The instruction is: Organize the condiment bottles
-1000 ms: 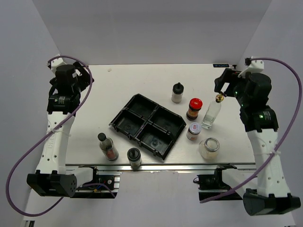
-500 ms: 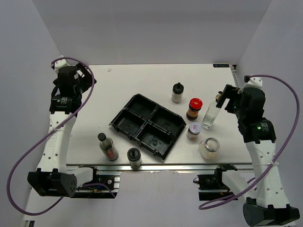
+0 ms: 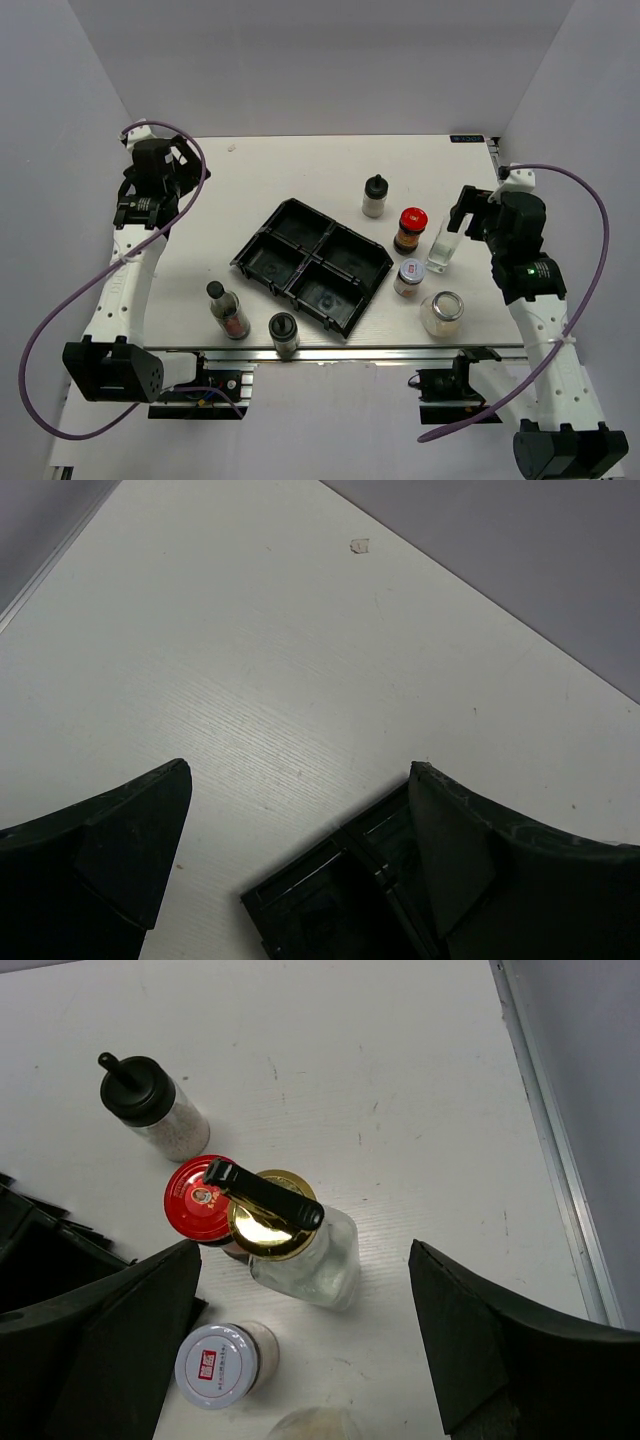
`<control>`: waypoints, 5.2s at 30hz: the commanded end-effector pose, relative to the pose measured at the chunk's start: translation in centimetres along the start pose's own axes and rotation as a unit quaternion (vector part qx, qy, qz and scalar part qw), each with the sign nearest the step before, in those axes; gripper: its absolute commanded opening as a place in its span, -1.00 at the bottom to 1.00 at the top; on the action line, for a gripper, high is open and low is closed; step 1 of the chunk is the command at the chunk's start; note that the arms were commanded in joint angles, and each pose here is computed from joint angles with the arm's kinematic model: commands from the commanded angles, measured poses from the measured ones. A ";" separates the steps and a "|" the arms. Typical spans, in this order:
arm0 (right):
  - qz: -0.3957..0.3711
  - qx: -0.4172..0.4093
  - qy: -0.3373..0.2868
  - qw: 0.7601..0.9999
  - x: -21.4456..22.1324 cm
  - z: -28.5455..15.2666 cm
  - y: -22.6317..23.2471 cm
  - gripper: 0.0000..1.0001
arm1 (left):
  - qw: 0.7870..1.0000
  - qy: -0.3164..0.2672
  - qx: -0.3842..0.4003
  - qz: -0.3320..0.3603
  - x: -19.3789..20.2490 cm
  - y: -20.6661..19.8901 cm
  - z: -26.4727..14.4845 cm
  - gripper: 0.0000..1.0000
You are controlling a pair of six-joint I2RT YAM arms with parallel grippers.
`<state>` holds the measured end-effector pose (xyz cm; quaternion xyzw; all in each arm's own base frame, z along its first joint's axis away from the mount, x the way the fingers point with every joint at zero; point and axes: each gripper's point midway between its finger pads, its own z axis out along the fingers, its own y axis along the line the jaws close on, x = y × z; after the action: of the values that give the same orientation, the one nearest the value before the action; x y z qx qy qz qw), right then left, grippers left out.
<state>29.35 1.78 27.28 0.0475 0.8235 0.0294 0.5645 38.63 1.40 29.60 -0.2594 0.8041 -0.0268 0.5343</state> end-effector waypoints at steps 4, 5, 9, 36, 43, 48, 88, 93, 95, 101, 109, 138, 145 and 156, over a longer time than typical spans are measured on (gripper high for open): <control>-0.026 -0.019 -0.043 0.999 -0.6 2.9 1.1 0.75 | 1.000 -0.007 -0.002 0.008 -0.4 0.1 0.1 0.96; -0.032 -0.021 -0.059 0.998 -0.5 3.7 1.2 0.72 | 1.000 -0.009 -0.004 0.008 -0.5 0.2 0.0 0.96; -0.058 -0.013 -0.082 0.995 0.7 5.7 1.2 0.67 | 1.000 -0.011 -0.001 0.011 -0.4 0.2 -0.1 0.96; -0.072 0.005 -0.168 0.983 -1.6 5.6 0.8 -0.75 | 1.000 -0.016 -0.015 0.017 -0.2 1.2 -0.4 0.96; -0.076 0.046 -0.222 0.971 -8.5 1.3 -0.4 -1.00 | 1.000 -0.018 -0.011 0.016 -0.2 1.0 -0.5 0.96; -0.085 0.050 -0.262 0.960 -15.4 -1.7 0.2 -1.00 | 1.000 -0.015 0.003 0.017 -0.1 0.5 -0.5 0.96; -0.189 -0.483 -0.195 0.832 -9.8 4.4 39.7 -1.00 | 1.000 0.004 -0.020 0.004 1.3 1.2 0.7 0.96; -0.195 -0.490 -0.164 0.834 -5.8 6.0 39.7 -1.00 | 0.999 0.007 -0.033 0.004 1.6 1.7 0.9 0.96; -0.195 -0.486 -0.147 0.839 -4.0 6.7 39.3 -1.00 | 0.999 0.009 -0.032 0.003 1.8 1.7 1.0 0.96; -0.187 -0.482 -0.135 0.845 -1.5 7.1 38.4 -0.91 | 0.999 0.014 -0.032 -0.009 2.0 1.6 0.8 0.96; -0.184 -0.471 -0.114 0.855 0.5 7.2 37.0 0.00 | 0.999 0.033 -0.036 -0.020 2.9 1.8 0.6 0.96; -0.026 -0.313 -0.171 0.934 -9.8 1.2 27.5 0.79 | 0.995 0.100 -0.003 -0.008 5.4 2.5 -7.0 0.96; -0.029 -0.304 -0.155 0.940 -8.5 0.8 26.2 0.79 | 0.986 0.128 0.101 0.016 8.1 1.6 -12.2 0.96; -0.036 -0.300 -0.130 0.944 -6.9 1.7 26.0 0.79 | 0.974 0.170 0.134 0.059 11.6 3.2 -15.7 0.96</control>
<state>34.44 26.93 33.95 -0.1582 0.7089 0.2425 0.6431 21.75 -4.53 24.87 -0.1547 0.8814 -0.1466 0.4215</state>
